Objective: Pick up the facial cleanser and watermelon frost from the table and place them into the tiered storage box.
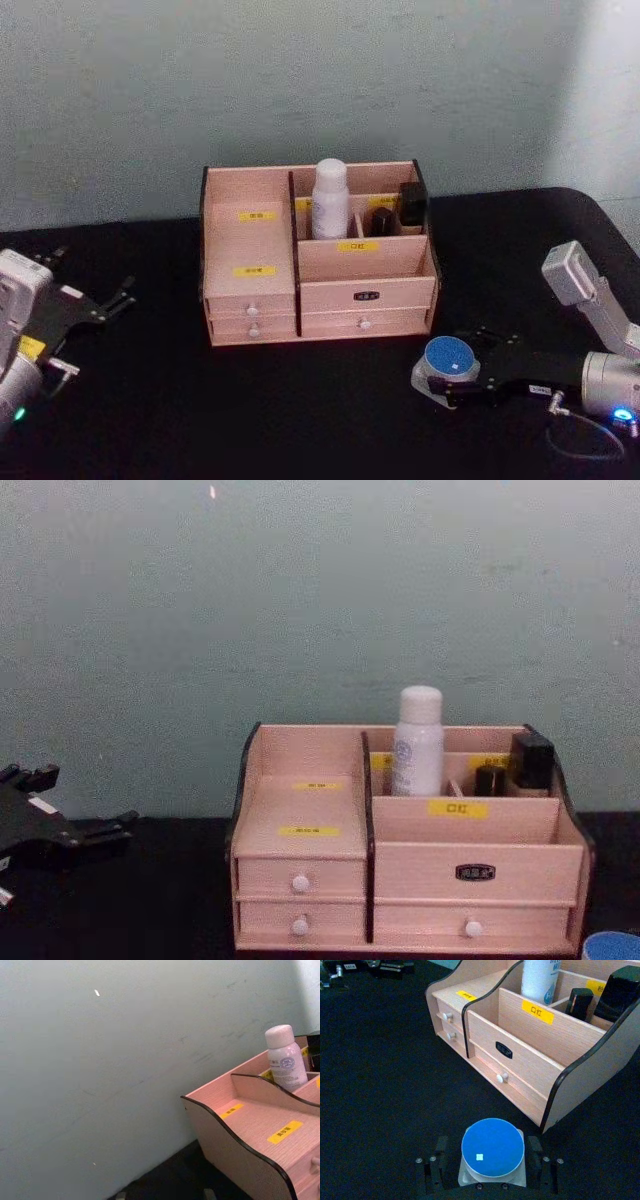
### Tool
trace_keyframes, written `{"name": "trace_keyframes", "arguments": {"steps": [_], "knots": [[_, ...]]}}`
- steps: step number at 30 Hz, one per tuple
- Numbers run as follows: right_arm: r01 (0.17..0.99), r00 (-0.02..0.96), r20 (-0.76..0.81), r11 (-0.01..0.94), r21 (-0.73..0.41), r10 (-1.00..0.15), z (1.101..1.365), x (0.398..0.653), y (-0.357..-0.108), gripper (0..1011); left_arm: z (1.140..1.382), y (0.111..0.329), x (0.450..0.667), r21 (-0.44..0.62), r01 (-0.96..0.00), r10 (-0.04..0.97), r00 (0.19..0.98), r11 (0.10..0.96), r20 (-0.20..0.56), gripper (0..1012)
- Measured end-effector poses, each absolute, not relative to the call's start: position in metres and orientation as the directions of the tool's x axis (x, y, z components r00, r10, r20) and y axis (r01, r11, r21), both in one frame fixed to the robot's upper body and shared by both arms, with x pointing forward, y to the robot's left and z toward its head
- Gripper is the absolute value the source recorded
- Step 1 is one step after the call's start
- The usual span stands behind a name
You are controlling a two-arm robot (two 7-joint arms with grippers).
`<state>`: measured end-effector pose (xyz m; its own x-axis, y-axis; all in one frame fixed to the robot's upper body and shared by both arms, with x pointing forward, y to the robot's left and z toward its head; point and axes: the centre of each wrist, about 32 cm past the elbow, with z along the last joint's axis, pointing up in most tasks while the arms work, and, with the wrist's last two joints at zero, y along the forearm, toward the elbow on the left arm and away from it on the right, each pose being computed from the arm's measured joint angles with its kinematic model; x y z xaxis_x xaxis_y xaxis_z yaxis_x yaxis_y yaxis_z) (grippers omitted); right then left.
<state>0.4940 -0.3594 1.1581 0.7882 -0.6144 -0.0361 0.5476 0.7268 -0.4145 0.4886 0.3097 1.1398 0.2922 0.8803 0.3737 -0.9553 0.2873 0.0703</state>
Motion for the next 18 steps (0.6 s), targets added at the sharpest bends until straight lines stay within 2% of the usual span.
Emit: {"name": "trace_keyframes", "arguments": {"steps": [18], "knots": [[0.544, 0.787, -0.039, 0.723, -0.425, -0.615, 1.1565, 0.4942, -0.3591, 1000, 1.1398, 0.3097, 0.4886, 0.07, -0.955, 0.88, 0.292, 0.287, 0.374, 1001]]}}
